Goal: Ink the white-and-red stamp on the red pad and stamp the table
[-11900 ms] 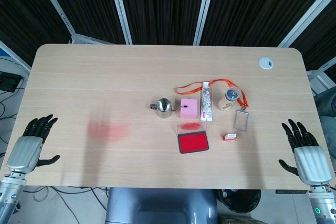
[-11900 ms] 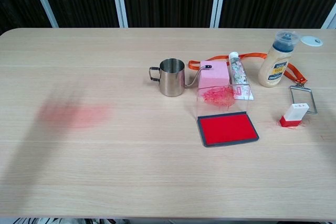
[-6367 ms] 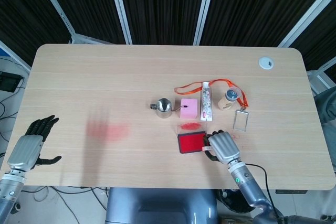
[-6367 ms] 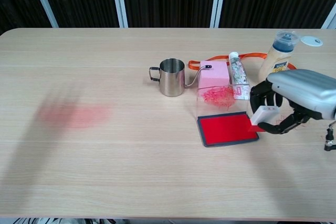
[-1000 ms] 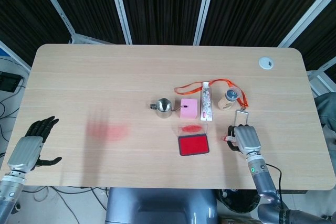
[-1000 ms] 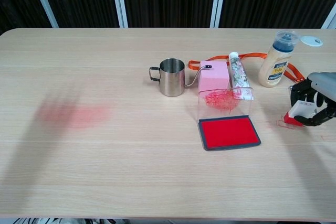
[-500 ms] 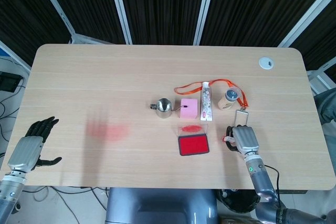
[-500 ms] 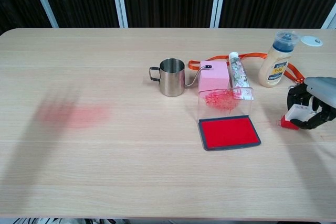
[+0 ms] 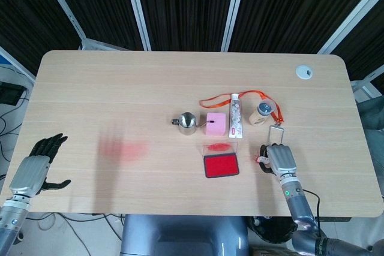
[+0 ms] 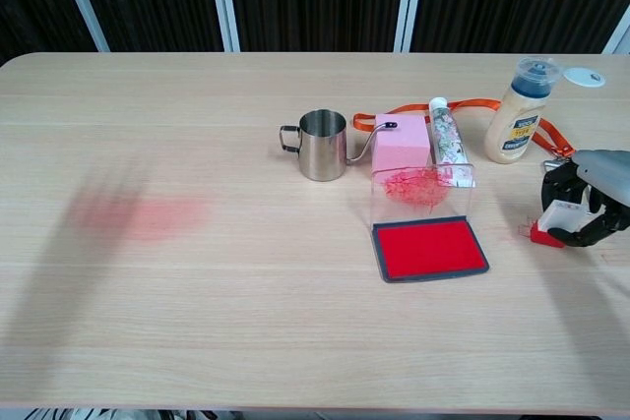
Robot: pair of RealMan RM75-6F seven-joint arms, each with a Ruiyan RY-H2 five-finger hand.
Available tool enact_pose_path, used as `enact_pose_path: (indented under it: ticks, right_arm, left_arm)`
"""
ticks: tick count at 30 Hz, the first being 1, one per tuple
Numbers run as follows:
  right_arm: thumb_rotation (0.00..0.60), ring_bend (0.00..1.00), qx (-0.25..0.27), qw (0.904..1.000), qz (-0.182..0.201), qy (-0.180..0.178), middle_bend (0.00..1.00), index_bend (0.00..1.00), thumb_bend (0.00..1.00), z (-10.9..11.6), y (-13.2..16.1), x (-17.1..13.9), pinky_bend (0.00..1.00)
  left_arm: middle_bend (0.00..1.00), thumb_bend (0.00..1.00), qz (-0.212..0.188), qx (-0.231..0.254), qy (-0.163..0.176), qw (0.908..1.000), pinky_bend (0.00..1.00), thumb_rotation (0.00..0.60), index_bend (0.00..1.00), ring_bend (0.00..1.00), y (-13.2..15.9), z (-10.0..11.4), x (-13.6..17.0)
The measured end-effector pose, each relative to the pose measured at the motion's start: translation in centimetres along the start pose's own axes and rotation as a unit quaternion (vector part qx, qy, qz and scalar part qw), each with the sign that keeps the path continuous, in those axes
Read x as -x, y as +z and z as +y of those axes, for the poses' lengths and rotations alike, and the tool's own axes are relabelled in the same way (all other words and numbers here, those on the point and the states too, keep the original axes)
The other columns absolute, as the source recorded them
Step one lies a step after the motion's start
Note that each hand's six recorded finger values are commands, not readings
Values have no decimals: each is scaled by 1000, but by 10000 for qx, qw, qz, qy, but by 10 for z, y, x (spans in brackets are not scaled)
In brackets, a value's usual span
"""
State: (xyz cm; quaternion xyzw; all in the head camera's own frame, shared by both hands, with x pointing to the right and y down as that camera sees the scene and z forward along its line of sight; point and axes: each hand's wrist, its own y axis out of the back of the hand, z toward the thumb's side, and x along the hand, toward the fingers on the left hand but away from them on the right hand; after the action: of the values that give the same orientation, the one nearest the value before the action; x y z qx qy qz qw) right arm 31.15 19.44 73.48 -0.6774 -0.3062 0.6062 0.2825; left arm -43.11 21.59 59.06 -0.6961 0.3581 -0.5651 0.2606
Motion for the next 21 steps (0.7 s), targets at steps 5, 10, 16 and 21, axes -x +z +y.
enact_pose_path:
  ticks: [5,10,16,21]
  right_arm:
    - [600,423,-22,10000,-35,-1,566,742,441,-1,-1,0,454]
    - [600,416,-19,10000,-68,-8,554,725,429,0,-2,0,453]
    - [600,399,-37,9999,-96,11,535,701,412,-1,-2,0,449]
    - [600,392,-51,9999,-125,38,525,688,405,-2,-3,0,449]
  left_arm:
    - [0,1,3,1,-2,10000,0,600,0,0,0,0,0]
    - [0,2,5,-8,-2,10000,0,600,0,0,0,0,0]
    - [0,2,5,-14,-2,10000,0,600,0,0,0,0,0]
    - [0,2,9,-14,5,10000,0,600,0,0,-1,0,0]
